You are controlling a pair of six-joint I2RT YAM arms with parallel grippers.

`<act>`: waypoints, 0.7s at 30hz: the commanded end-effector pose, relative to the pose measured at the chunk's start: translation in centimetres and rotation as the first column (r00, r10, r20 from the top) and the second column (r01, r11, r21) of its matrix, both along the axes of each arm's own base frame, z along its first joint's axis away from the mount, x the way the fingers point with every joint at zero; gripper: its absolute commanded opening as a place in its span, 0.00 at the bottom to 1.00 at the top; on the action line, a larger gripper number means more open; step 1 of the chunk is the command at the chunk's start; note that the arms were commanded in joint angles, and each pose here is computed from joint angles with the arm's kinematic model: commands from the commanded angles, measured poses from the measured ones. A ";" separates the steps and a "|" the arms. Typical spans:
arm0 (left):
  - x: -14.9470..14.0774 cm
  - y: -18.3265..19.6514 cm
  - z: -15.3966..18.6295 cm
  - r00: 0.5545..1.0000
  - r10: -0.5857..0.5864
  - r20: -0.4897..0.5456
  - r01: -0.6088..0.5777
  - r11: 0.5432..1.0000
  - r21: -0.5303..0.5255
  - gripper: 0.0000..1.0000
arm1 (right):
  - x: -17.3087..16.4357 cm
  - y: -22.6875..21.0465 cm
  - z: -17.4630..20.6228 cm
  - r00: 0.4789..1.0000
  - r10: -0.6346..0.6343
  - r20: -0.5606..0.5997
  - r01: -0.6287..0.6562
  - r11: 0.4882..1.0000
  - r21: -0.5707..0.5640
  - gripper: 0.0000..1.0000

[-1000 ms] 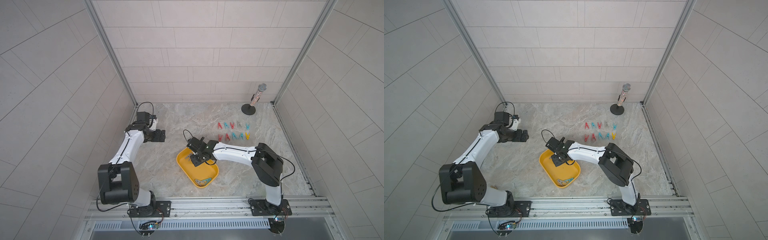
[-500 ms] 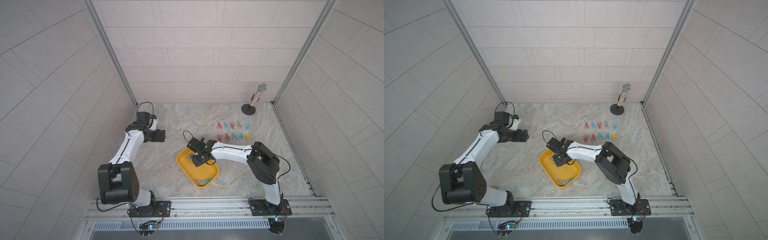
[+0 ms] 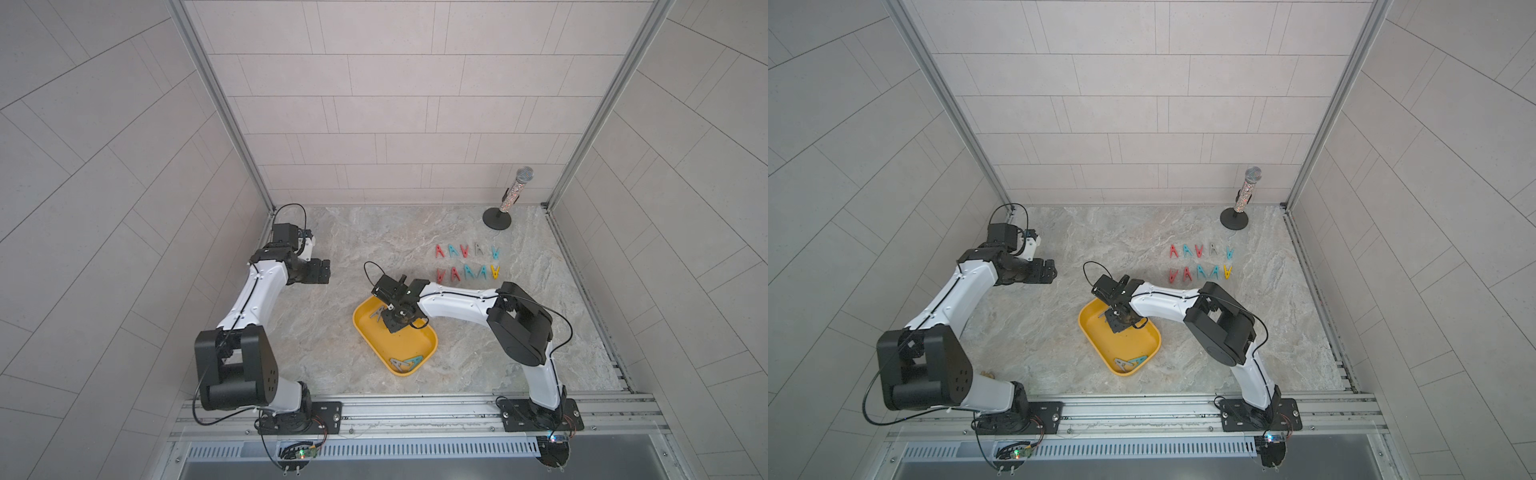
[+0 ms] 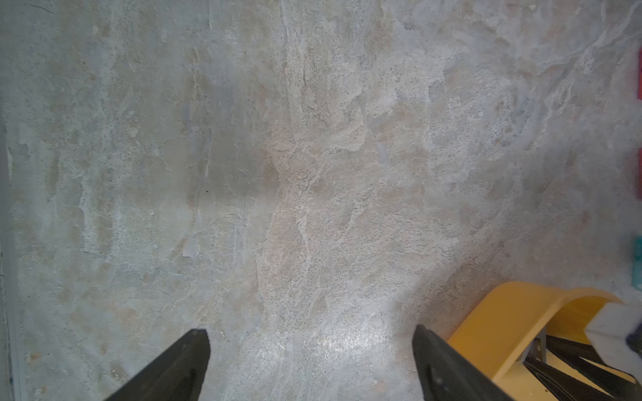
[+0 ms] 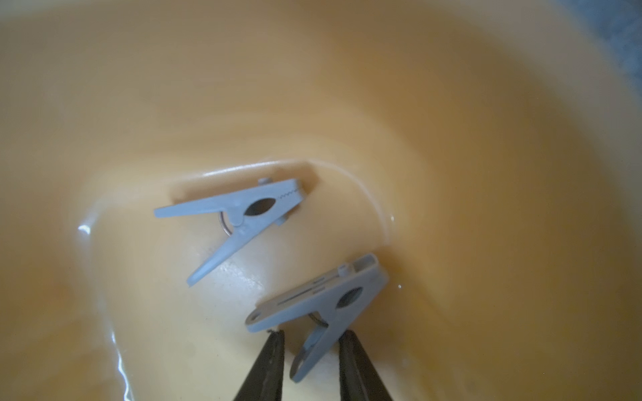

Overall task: Take the clothespins out of the storage box
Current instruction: Pick up the clothespin from the storage box.

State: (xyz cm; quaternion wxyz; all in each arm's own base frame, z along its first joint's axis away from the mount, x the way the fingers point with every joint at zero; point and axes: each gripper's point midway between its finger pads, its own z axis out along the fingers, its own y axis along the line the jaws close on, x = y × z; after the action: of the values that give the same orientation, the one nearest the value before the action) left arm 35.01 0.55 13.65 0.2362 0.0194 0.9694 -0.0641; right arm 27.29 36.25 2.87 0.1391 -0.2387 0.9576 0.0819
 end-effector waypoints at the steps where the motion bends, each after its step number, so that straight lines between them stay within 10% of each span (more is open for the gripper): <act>1: -0.3 0.2 0.6 1.000 0.009 0.017 -0.009 1.000 0.001 0.99 | 0.2 -0.7 -0.4 1.000 -0.004 0.000 0.004 0.999 -0.038 0.28; 21: -0.3 0.2 0.4 1.000 0.009 0.010 -0.009 1.000 -0.002 0.99 | -0.3 -1.8 1.5 1.000 -0.010 0.027 0.011 1.000 -0.023 0.07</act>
State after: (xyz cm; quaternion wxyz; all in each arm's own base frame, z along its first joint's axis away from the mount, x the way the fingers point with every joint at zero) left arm 35.01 0.57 13.66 0.2364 0.0193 0.9694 -0.0640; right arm 27.08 35.51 2.91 0.1414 -0.2388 0.9579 0.0737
